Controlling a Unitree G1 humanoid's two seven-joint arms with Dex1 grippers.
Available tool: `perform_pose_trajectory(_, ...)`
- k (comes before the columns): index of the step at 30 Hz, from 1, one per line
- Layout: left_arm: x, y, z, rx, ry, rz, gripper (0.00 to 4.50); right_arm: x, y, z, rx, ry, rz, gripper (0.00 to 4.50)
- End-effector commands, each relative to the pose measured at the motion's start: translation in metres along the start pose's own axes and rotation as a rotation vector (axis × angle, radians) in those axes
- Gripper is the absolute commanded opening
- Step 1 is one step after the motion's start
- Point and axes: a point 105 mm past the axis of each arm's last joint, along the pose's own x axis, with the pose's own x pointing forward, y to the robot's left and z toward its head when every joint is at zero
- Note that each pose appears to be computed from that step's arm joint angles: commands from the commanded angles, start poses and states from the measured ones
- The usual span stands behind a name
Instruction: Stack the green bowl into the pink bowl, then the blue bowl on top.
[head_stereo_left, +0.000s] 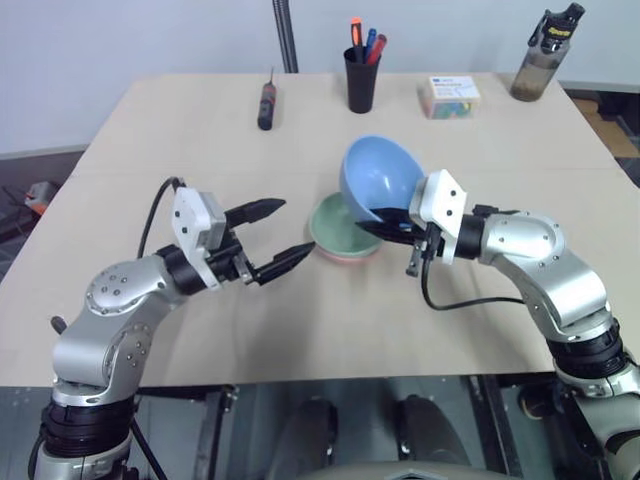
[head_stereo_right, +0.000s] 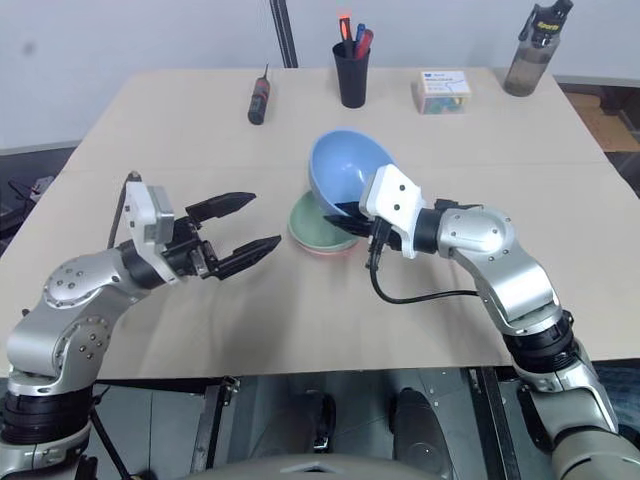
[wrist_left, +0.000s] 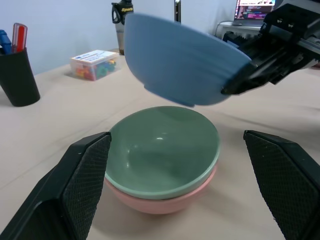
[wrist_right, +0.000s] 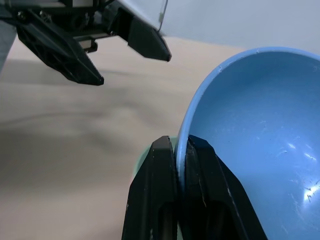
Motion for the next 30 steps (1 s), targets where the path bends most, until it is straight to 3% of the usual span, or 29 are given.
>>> perform_pose_trajectory(1, -0.005, -0.001, 0.014, 0.043, -0.026, 0.007, 4.50, 0.004, 0.009, 0.007, 0.016, -0.038, 0.059, 0.76)
perform_pose_trajectory(4, -0.005, -0.001, 0.014, 0.041, -0.024, 0.004, 4.50, 0.014, 0.011, 0.007, 0.025, -0.063, 0.088, 1.81)
perform_pose_trajectory(10, -0.003, -0.001, 0.014, 0.047, -0.025, -0.016, 4.50, 0.023, 0.004, 0.006, -0.034, -0.072, 0.082, 4.42)
perform_pose_trajectory(17, -0.007, 0.003, 0.008, 0.065, -0.006, 0.026, 4.50, -0.016, -0.012, 0.026, -0.003, -0.159, -0.086, 4.42)
perform_pose_trajectory(20, -0.019, 0.004, 0.000, 0.054, 0.024, 0.016, 4.50, -0.053, -0.014, 0.008, 0.045, -0.070, -0.188, 4.42)
perform_pose_trajectory(23, -0.035, 0.008, -0.014, 0.032, 0.115, 0.013, 4.50, -0.096, -0.008, -0.026, 0.041, 0.122, -0.244, 4.42)
perform_pose_trajectory(30, -0.052, 0.012, -0.029, -0.012, 0.210, 0.007, 4.50, -0.142, -0.004, -0.035, 0.100, 0.224, -0.336, 4.42)
